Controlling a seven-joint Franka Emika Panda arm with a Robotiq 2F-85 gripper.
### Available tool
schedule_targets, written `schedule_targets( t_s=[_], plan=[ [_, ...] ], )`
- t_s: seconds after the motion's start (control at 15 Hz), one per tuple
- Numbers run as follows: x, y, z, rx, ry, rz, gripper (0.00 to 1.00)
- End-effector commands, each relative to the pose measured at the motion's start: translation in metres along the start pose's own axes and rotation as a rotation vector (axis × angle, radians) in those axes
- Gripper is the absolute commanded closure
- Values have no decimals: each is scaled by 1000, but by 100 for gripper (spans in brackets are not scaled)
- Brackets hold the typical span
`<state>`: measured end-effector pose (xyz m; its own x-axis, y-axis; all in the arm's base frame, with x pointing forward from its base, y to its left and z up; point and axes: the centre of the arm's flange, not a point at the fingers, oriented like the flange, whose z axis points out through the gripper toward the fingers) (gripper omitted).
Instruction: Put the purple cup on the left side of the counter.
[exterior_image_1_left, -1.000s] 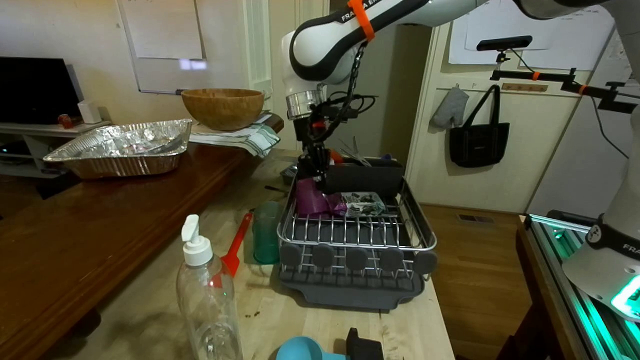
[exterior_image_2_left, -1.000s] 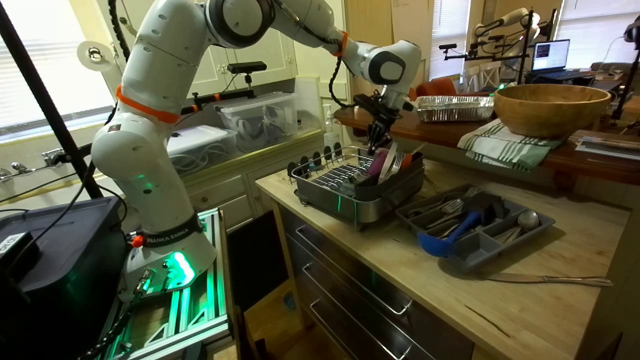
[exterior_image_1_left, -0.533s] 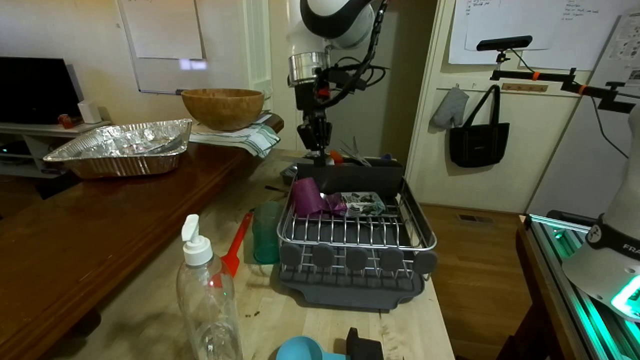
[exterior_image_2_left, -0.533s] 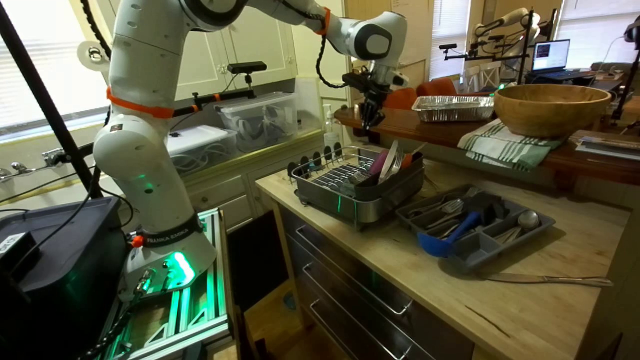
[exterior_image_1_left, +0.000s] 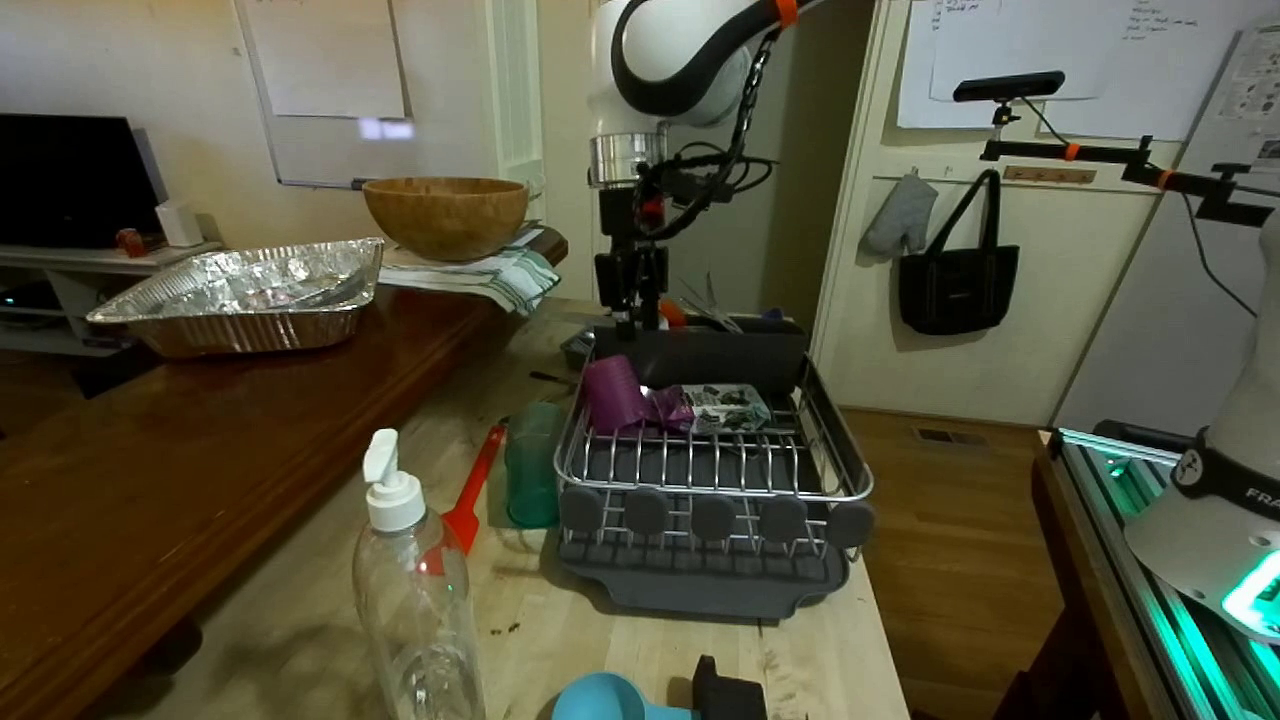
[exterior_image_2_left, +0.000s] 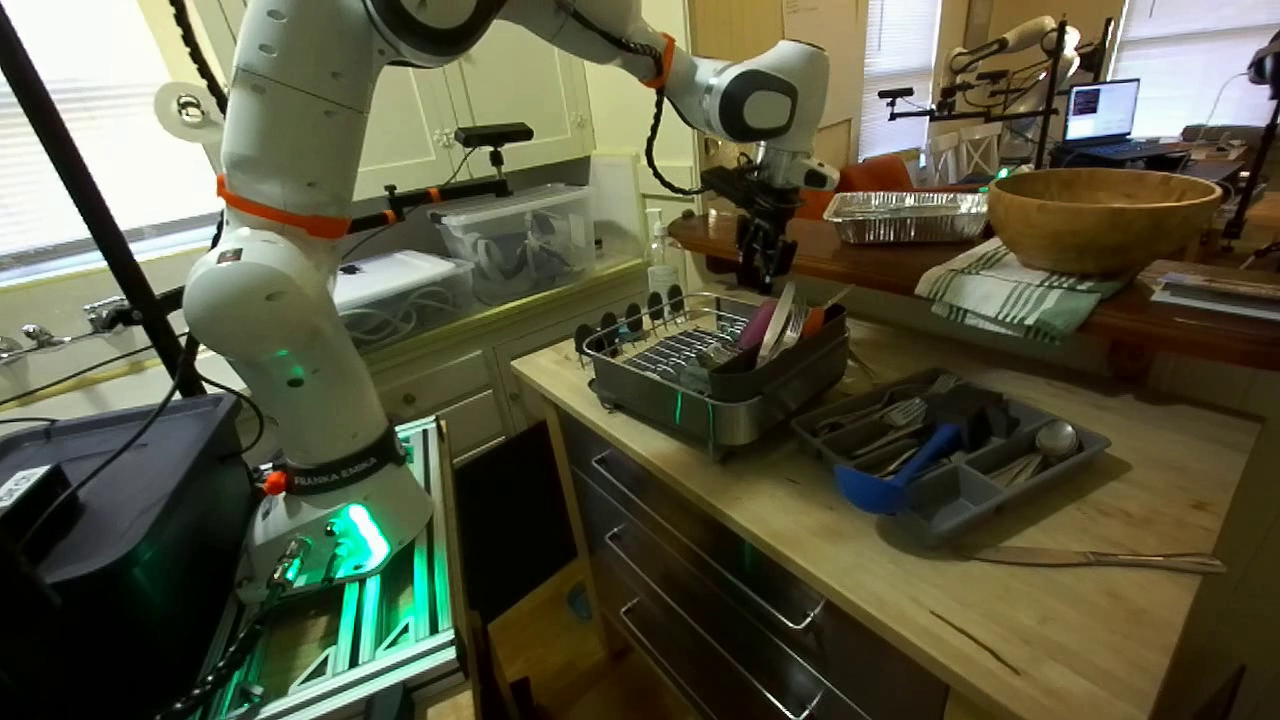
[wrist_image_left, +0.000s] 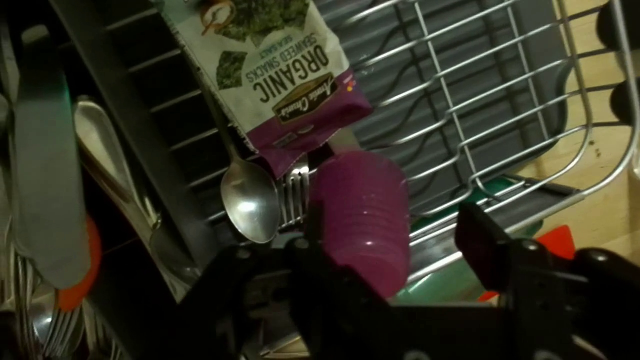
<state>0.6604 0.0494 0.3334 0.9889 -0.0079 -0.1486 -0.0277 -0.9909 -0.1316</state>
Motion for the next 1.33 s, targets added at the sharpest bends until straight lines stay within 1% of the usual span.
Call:
schedule_targets(
  t_s=[0.0,0.2,0.4,0.53,0.73,0.93,1.07,1.27],
  plan=[
    [23,20,29,-24,31,-20,1],
    [35,20,43,-25,47,-49,0],
    [38,14,46,-20,43,-63,0],
    [35,10,45,-17,41,-61,1],
    [23,-5,37,-41,59,-67,0],
    [18,-19,38,-42,24,-69,0],
    [21,-17,43,-42,18,-71,0],
    [25,-6,44,-69,40,-63,0]
  ],
)
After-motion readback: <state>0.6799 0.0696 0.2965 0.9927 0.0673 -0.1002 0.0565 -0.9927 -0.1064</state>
